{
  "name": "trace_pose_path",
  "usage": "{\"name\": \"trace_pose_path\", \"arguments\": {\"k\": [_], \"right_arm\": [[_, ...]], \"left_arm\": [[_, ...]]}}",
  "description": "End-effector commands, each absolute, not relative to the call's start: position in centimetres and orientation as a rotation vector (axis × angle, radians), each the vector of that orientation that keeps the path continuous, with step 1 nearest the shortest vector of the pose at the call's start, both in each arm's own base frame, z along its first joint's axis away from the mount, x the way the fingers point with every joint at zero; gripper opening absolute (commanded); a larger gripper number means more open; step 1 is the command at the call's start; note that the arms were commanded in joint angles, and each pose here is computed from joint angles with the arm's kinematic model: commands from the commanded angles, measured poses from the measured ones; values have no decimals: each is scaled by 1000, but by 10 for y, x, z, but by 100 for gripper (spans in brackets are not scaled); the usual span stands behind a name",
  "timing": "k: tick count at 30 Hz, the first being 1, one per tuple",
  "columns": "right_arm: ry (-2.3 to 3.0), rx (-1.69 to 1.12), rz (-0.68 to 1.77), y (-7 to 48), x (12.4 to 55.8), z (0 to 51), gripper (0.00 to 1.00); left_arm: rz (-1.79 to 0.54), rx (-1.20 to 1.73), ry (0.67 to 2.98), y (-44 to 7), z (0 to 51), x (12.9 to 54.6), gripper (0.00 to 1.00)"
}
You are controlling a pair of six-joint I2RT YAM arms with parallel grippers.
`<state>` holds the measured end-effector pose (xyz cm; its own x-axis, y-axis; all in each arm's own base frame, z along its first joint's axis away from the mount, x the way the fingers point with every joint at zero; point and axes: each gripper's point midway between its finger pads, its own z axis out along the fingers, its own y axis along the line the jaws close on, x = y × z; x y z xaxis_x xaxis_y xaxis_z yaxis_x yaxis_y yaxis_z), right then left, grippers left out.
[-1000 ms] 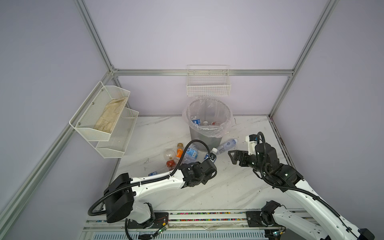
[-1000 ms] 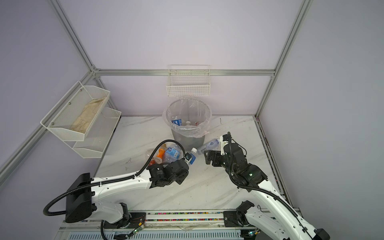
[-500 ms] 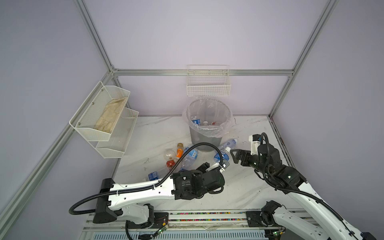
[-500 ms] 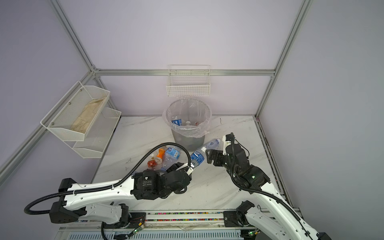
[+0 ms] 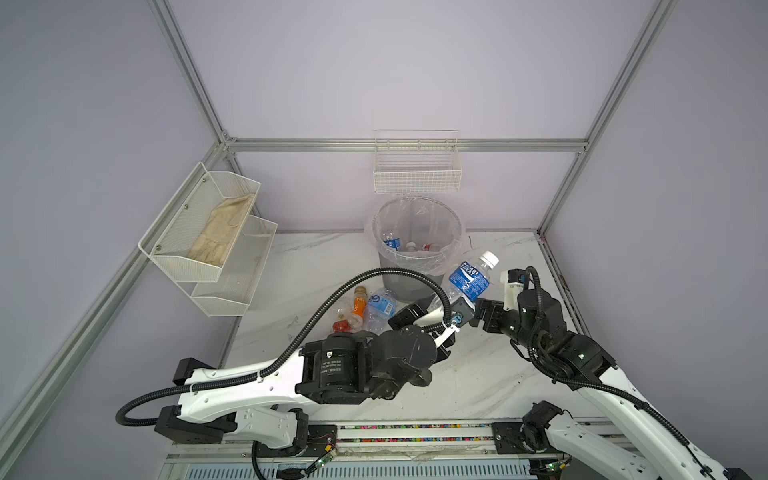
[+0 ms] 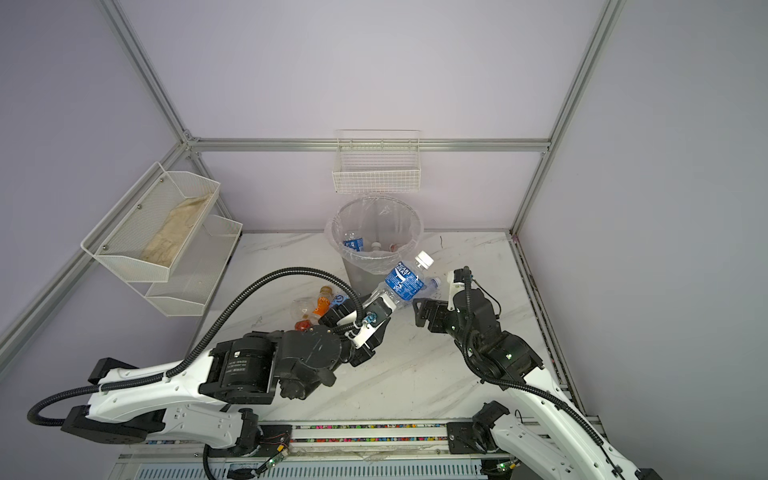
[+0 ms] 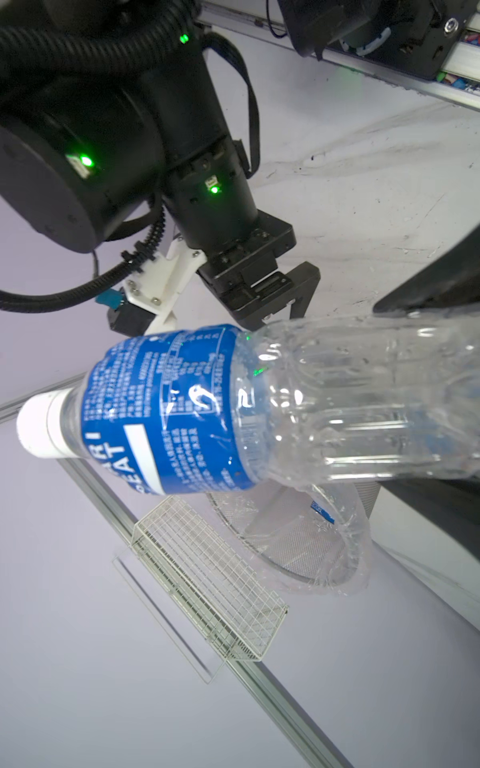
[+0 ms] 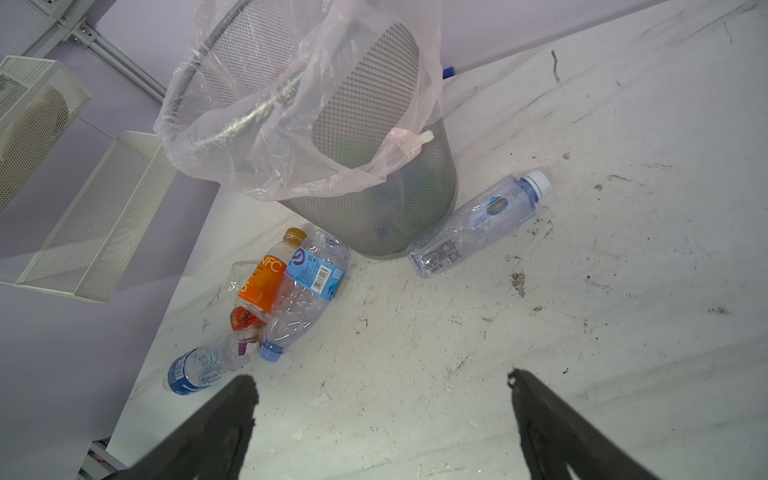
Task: Throw the plastic bottles in the bin
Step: 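Lift the Pocari Sweat bottle with the left gripper over the bin opening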
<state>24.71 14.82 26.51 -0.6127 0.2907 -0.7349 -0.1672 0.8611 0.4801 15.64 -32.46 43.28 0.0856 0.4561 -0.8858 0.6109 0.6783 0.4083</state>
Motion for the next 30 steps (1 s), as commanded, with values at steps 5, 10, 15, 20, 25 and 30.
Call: {"name": "trace_pose_path", "arguments": {"k": [5, 10, 15, 20, 25, 30], "right_arm": [[2135, 105, 647, 147, 246, 263, 97], [2139, 99, 649, 149, 247, 262, 97], [2136, 91, 658, 151, 249, 265, 98], [2139, 83, 676, 155, 250, 267, 97], [2132, 87, 699, 156, 247, 272, 97], [2119, 79, 711, 155, 244, 281, 98]], "left_arm": [[-307, 639, 1317, -271, 542, 153, 38], [-297, 586, 1226, -255, 575, 151, 38], [-278, 545, 1184, -248, 603, 163, 40], [-260, 544, 1263, -263, 603, 210, 40], [-255, 533, 1431, -281, 561, 293, 40], [-217, 542, 1704, -296, 476, 379, 64]]}}
